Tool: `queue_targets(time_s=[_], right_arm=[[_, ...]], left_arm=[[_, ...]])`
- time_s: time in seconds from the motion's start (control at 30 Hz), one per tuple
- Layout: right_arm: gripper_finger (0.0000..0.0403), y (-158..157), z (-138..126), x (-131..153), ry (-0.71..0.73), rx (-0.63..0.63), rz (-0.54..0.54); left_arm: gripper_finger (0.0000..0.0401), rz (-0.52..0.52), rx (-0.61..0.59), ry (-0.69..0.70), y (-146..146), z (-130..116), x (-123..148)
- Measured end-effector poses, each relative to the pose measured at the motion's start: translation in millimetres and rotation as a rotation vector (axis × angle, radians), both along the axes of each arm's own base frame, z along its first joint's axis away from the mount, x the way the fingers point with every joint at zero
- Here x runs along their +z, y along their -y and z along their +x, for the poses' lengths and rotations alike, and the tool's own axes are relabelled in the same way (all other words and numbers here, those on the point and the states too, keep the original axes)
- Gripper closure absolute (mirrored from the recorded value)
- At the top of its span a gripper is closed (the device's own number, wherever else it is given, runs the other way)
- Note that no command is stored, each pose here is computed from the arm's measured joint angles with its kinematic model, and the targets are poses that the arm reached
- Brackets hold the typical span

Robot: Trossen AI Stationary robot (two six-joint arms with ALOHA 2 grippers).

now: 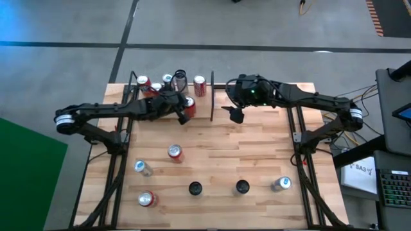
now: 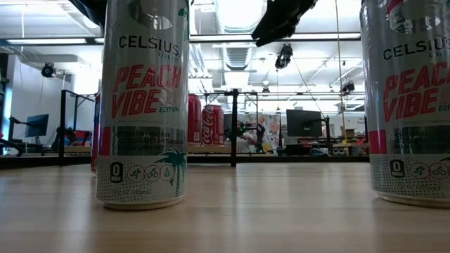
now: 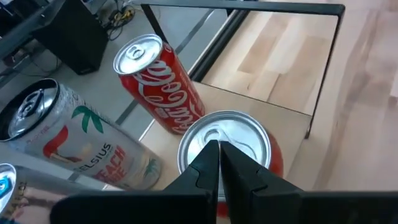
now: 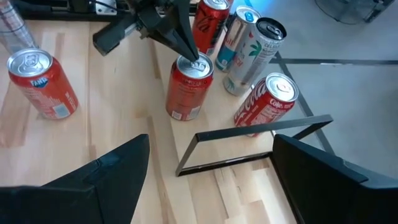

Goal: Place canned beverage on shelf
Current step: Put the red black soda can on the shelf aligned with the other red black soda can

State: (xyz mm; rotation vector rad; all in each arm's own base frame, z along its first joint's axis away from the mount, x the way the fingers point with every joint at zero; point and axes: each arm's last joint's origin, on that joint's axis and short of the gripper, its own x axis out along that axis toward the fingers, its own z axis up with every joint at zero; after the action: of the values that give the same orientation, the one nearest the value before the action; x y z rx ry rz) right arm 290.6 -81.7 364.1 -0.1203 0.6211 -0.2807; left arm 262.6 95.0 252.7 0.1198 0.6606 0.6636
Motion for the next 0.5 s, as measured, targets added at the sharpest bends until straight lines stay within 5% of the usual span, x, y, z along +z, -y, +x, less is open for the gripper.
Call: queue_targets(time_s=[0.5], right_arm=[[0.0074,1,3,-3,-0.008,-0.009,0.016]], left_arm=[[0.0401,0.058,0.077,-0.066,3,-21,12]])
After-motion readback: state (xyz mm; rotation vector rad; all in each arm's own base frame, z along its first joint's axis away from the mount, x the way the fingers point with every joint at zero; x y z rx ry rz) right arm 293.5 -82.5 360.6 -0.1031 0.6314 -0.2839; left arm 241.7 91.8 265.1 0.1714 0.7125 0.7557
